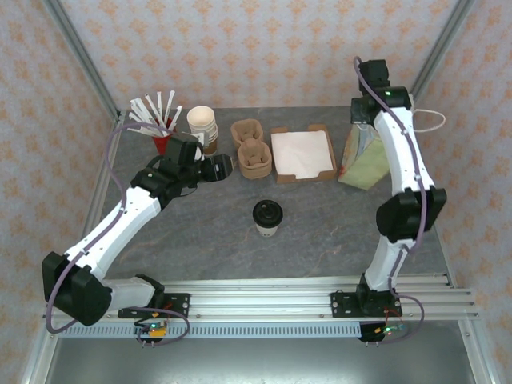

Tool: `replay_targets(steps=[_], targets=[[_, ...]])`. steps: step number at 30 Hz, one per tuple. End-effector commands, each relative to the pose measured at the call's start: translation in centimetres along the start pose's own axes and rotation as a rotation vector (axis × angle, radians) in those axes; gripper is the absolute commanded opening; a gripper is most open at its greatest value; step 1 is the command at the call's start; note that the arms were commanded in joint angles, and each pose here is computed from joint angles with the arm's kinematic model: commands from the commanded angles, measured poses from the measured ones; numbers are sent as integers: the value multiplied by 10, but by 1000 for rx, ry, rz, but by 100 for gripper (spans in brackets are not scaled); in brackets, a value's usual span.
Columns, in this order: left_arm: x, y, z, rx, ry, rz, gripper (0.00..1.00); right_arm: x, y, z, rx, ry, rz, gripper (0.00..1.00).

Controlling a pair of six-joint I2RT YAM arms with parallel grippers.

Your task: Pack the takeout coffee

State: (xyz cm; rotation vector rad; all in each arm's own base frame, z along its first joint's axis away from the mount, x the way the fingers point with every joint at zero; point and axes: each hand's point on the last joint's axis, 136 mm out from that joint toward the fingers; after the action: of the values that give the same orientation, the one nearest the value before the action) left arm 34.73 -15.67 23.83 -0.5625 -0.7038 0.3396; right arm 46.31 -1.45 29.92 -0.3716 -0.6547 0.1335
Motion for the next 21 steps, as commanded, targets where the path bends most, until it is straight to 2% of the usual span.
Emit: replay_targets(steps=[1,8,13,21], targets=[[-4,6,8,23,-16,-38,73,-21,-18,71,-64,-72,-25,0],[-6,9,12,39,-8,-52,73,-86,14,142,11,-94,80,0],[-6,11,16,50,-13,-55,73,-123,52,184,221,-146,122,0],[-7,10,18,42,-11,-38,73,-154,93,201,312,-124,279,0]])
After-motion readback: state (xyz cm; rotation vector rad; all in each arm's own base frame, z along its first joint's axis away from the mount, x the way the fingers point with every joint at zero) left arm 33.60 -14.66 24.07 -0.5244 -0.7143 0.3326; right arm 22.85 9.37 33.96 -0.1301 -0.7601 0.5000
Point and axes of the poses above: each hand's point on the last joint's axis, 136 mm out from that joint toward the fingers, its own z axis back along the fingers, its own y axis along the line the jaws close on, x = y × z, and after that the axes turned 15 degrees about z, right-handed
